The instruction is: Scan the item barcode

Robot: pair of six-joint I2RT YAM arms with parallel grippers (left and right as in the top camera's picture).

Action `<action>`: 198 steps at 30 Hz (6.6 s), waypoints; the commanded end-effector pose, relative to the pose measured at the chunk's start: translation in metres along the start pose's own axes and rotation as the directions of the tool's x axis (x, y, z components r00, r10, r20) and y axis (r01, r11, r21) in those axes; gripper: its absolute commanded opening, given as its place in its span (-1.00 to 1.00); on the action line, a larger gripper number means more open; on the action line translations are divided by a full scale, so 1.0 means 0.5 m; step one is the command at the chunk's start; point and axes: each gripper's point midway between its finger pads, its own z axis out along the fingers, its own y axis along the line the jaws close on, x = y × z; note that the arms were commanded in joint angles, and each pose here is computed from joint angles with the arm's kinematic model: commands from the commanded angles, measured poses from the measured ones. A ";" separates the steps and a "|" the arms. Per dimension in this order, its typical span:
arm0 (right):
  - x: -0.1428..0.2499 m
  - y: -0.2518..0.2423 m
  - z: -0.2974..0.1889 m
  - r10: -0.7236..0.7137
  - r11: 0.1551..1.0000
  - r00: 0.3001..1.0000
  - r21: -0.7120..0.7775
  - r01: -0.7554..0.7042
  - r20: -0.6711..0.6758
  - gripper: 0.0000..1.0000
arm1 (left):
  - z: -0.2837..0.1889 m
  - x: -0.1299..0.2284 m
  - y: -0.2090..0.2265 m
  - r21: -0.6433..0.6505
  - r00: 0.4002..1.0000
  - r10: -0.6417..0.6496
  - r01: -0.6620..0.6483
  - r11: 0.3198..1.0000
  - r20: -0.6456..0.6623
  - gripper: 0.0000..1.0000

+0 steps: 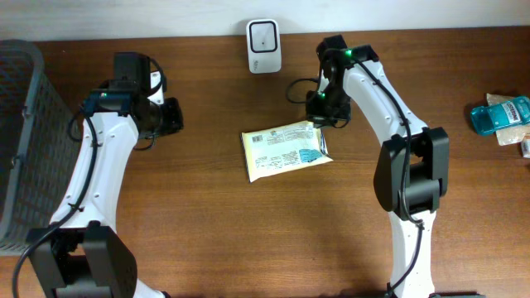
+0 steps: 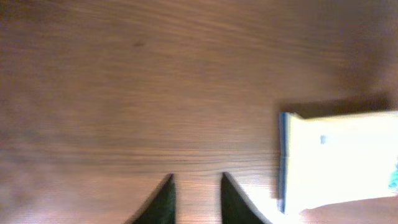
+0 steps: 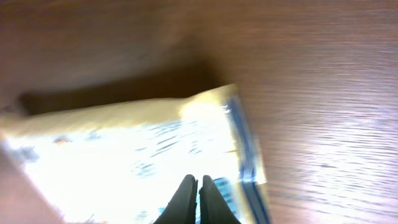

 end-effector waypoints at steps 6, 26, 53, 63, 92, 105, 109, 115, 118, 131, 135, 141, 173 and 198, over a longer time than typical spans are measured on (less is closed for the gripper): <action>0.072 0.014 0.027 -0.086 0.996 0.987 -0.012 0.085 -0.138 -0.92 | 0.044 0.046 -0.144 0.177 0.993 0.077 -0.061 0.982 -0.088 -1.00; 0.129 0.116 0.146 -0.022 0.983 0.981 -0.185 -0.014 -0.191 -0.92 | 0.070 0.056 -0.148 0.174 0.990 0.073 -0.052 0.983 -0.118 -1.00; 0.083 0.157 0.108 -0.139 0.967 0.988 -0.223 0.120 -0.073 -0.92 | 0.286 0.163 -0.238 0.275 0.938 0.145 -0.056 0.960 -0.315 -1.00; 0.029 0.009 0.127 -0.018 1.000 1.000 0.005 0.018 0.004 -0.92 | 0.288 0.136 -0.087 -0.077 0.956 0.027 -0.052 0.996 -0.291 -1.00; 0.116 0.079 0.131 -0.131 0.982 0.980 -0.158 0.107 -0.152 0.97 | 0.056 0.020 0.066 -0.198 0.989 -0.132 0.118 0.973 -0.061 0.98; 0.077 0.091 0.161 -0.078 0.996 0.996 -0.045 0.077 -0.035 -0.92 | 0.056 0.022 0.065 -0.199 0.989 -0.132 0.116 0.973 -0.066 0.98; 0.054 0.079 0.116 -0.050 0.998 0.999 -0.041 0.050 -0.019 -0.92 | 0.056 0.022 0.065 -0.199 0.989 -0.132 0.117 0.973 -0.065 0.98; -0.002 0.034 -0.074 -0.047 0.989 0.990 0.142 0.027 0.136 -0.92 | 0.056 0.022 0.065 -0.199 0.989 -0.132 0.117 0.973 -0.065 0.98; -0.012 0.005 -0.201 -0.071 0.957 0.968 0.291 -0.003 0.242 -0.92 | 0.056 0.022 0.065 -0.199 0.989 -0.132 0.117 0.973 -0.065 0.98; 0.053 0.053 -0.199 -0.174 0.976 0.980 0.152 0.159 0.098 0.98 | 0.079 0.055 0.014 -0.045 0.983 -0.104 0.099 0.994 -0.153 0.98; 0.054 0.055 -0.155 -0.161 0.983 0.984 0.097 0.154 0.069 0.97 | 0.129 0.108 -0.025 0.085 0.968 -0.080 0.103 0.991 -0.239 0.98; 0.052 0.047 -0.131 -0.153 0.985 0.986 0.090 0.148 0.058 0.97 | 0.208 0.138 -0.084 0.301 0.963 -0.056 0.137 0.944 -0.264 0.98; 0.086 0.011 0.081 -0.056 0.987 0.998 -0.154 0.052 -0.024 0.73 | 0.299 0.157 -0.169 0.375 0.965 0.027 0.076 0.924 -0.260 -1.00; 0.031 -0.054 -0.144 -0.063 0.997 0.997 -0.046 0.065 0.044 0.97 | -0.229 -0.144 0.055 -0.535 0.847 0.441 -0.235 0.812 0.297 -1.00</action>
